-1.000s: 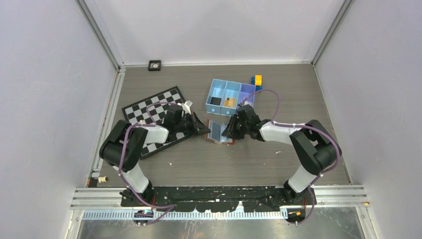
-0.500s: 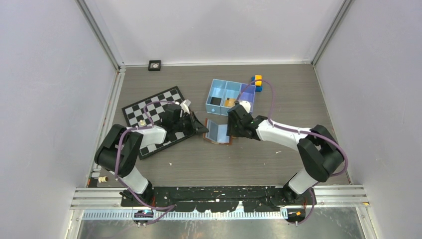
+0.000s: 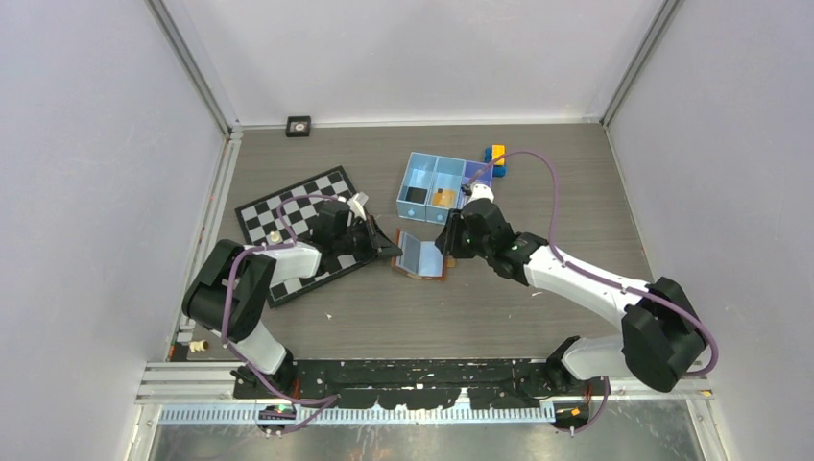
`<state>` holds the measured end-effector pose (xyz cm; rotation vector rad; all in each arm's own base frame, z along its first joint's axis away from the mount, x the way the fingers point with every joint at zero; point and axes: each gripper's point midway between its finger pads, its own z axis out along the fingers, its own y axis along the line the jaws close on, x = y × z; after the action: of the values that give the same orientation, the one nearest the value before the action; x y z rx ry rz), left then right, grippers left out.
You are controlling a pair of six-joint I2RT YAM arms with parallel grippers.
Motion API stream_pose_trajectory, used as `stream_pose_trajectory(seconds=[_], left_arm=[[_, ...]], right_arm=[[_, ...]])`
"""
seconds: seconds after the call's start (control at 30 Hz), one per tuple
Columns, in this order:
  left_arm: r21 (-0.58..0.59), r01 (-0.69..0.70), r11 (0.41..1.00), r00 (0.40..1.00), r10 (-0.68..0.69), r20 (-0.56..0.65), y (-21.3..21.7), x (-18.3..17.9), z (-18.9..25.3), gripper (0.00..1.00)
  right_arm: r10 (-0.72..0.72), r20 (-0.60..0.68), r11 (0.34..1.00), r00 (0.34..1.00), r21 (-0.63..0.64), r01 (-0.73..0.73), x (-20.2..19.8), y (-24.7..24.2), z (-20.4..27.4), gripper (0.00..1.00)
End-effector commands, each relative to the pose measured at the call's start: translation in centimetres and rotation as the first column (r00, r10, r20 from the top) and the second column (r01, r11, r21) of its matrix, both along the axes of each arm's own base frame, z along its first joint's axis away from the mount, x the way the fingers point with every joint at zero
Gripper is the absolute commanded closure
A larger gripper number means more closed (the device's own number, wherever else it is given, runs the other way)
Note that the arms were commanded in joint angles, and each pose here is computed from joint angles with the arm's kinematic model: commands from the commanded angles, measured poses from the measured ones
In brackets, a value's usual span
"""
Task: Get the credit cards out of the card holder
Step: Open the card holder at the center of the board.
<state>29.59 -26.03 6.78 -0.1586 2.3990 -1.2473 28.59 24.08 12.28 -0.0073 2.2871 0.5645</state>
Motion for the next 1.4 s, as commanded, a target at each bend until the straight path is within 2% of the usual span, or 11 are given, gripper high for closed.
stream_pose_trajectory(seconds=[0.0, 0.13, 0.23, 0.47, 0.6, 0.67, 0.97, 1.37], left_arm=[[-0.039, 0.022, 0.999, 0.998, -0.019, 0.055, -0.5, 0.4, 1.8, 0.98], [-0.042, 0.024, 0.999, 0.998, -0.021, 0.058, -0.6, 0.4, 1.9, 0.98], [-0.043, 0.025, 0.999, 0.998, -0.022, 0.058, -0.6, 0.3, 1.9, 0.98], [-0.042, 0.024, 0.999, 0.998, -0.021, 0.065, -0.5, 0.3, 2.1, 0.98], [-0.04, 0.023, 0.999, 0.997, -0.02, 0.072, -0.4, 0.3, 2.3, 0.98], [-0.039, 0.023, 0.999, 0.997, -0.02, 0.074, -0.4, 0.3, 2.4, 0.98], [-0.034, 0.024, 0.999, 0.998, -0.022, 0.066, -0.4, 0.3, 2.1, 0.97], [-0.046, 0.044, 0.998, 0.998, -0.042, 0.043, -0.8, 0.3, 1.6, 0.71]], right_arm=[[0.197, 0.028, 0.969, 0.98, 0.149, -0.199, -0.9, 4.4, 1.4, 0.69], [0.247, -0.003, 0.953, 0.969, 0.185, -0.242, -0.7, 6.1, 0.5, 0.93], [0.21, -0.107, 0.972, 0.972, 0.13, -0.195, -0.1, 6.1, -2.6, 1.0], [0.098, -0.274, 0.995, 0.957, 0.039, -0.091, 0.4, 4.3, -7.8, 1.0], [0.03, -0.359, 0.996, 0.933, 0.09, 0.003, 1.0, 2.4, -9.3, 1.0], [0.018, -0.364, 0.992, 0.931, 0.124, 0.029, 1.3, 2.1, -9.4, 1.0], [0.022, -0.373, 0.991, 0.928, 0.131, 0.029, 1.3, 2.1, -9.4, 1.0], [0.036, -0.394, 0.99, 0.918, 0.14, 0.022, 1.1, 2.5, -10.0, 1.0]])
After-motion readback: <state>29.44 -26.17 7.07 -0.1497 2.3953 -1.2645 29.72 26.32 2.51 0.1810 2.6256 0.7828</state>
